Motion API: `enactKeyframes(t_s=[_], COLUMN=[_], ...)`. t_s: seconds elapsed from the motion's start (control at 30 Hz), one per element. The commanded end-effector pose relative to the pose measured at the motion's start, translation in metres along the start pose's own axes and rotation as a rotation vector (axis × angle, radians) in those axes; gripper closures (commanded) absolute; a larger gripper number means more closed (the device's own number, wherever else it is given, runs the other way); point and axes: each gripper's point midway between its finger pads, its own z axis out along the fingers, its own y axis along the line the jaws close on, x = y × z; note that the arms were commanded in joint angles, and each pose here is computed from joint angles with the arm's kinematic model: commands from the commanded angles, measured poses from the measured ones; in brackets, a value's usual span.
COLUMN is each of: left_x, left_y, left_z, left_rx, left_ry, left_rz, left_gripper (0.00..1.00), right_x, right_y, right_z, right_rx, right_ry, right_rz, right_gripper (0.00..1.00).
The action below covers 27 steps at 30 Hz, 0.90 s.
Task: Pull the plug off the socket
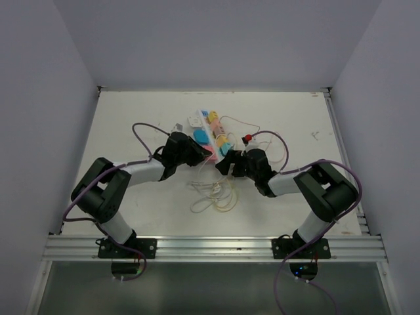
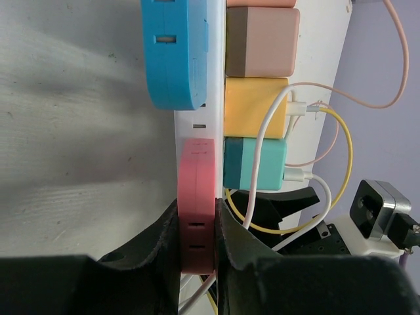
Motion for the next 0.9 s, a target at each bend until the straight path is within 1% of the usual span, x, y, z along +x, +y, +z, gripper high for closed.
enactKeyframes(t_s=[0.0,0.4,0.6,0.77,0.8,0.87], left_x=[-0.008,-0.023,-0.029,-0.040,-0.053,-0.064], left_y=[-0.014,-0.023,-0.028,-0.016,-0.016,0.003], left_z=[-0.013,-0.032,-0.042,-0.059,-0.068,-0.077], left_rx=[0.046,0.061,0.065,0.057,0.065,0.025], left_ry=[-0.026,-0.056,-0.071,-0.088,-0.122,-0.155], left_rz=[-0.015,-0.049,-0.040,-0.023,-0.010,0.000], left_gripper=[1.00,1.00,1.00,1.00,1.00,1.00], right_x=[0.057,0.059,0.061,0.057,0.057,0.056], right_y=[-0.046,-0.069,-0.072,-0.072,-0.073,-0.073], right_z=[-0.011,-0.016,-0.018,-0.019,-0.020,-0.020], right_rx=[0.187,0.317,0.333,0.333,0.336,0.340], right_ry=[0.173,0.172,0.181,0.167,0.165,0.164], right_rz=[0.052,0.063,0.060,0.048,0.044,0.038], right_gripper=[1.00,1.00,1.00,1.00,1.00,1.00])
